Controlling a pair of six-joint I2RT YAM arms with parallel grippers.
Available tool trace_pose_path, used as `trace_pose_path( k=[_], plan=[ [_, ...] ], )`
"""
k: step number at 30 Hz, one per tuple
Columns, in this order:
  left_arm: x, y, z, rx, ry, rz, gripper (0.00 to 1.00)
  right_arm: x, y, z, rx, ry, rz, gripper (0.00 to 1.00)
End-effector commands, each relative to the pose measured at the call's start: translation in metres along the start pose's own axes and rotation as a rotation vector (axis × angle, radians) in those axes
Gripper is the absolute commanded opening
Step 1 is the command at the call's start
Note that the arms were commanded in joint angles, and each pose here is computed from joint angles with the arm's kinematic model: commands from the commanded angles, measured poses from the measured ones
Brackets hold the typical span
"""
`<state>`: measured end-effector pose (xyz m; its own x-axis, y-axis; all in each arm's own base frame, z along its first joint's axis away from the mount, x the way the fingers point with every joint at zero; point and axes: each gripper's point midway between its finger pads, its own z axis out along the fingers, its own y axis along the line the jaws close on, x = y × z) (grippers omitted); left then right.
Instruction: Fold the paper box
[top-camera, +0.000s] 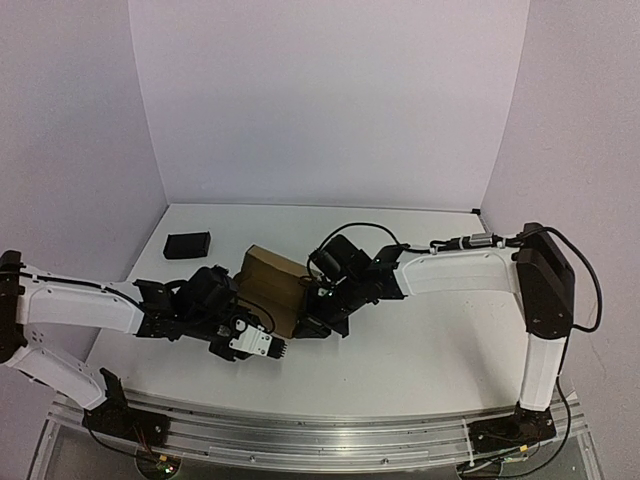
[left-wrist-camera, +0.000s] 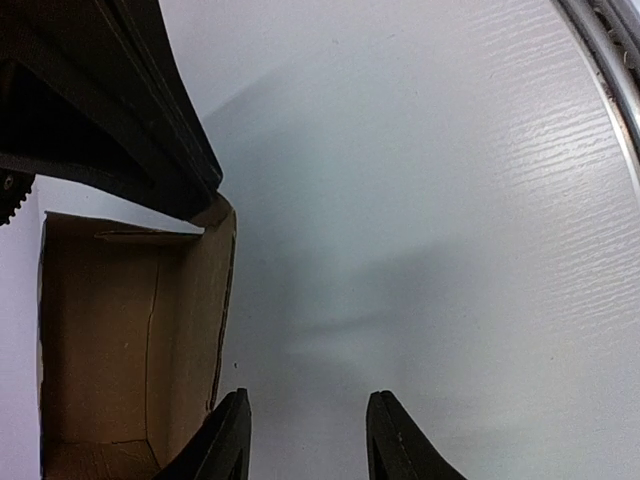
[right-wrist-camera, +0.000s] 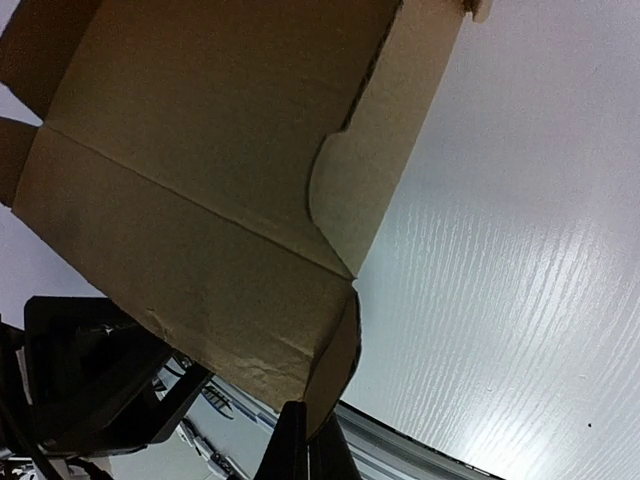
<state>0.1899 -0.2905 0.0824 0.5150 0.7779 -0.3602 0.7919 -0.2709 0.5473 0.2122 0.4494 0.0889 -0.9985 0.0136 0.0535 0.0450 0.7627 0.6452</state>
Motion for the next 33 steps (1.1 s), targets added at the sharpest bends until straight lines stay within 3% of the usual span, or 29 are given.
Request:
trace_pose_path(
  k=[1,5,8,10,16,24,26,28,33],
  plan=[
    [-0.010,0.032,-0.015,-0.139,-0.025,0.026,0.41,0.005,0.025,-0.021,-0.068,-0.003,-0.012,0.00],
    [-0.039,0.025,-0.042,-0.085,-0.177,0.071,0.45,0.001,0.024,-0.025,-0.067,-0.026,-0.009,0.00],
    [-0.048,0.015,-0.059,-0.093,-0.256,0.139,0.58,-0.002,0.024,-0.029,-0.071,-0.035,-0.007,0.00],
    [-0.043,0.014,-0.059,-0.116,-0.246,0.160,0.69,-0.002,0.024,-0.031,-0.074,-0.038,-0.007,0.00],
    [-0.040,0.036,-0.051,-0.137,-0.227,0.111,0.84,0.001,0.023,-0.033,-0.076,-0.032,-0.002,0.00],
    [-0.014,0.018,-0.021,0.103,-0.099,-0.100,0.87,-0.003,0.024,-0.035,-0.073,-0.051,-0.016,0.00],
    [-0.010,0.019,-0.017,0.086,-0.080,-0.109,0.86,-0.004,0.025,-0.034,-0.075,-0.050,-0.019,0.00],
    [-0.003,0.030,-0.012,0.008,-0.052,-0.099,0.78,-0.005,0.029,-0.035,-0.082,-0.053,-0.024,0.00],
    [0.004,0.044,-0.008,-0.048,-0.005,-0.095,0.42,-0.003,0.032,-0.040,-0.094,-0.054,-0.030,0.00]
  ],
)
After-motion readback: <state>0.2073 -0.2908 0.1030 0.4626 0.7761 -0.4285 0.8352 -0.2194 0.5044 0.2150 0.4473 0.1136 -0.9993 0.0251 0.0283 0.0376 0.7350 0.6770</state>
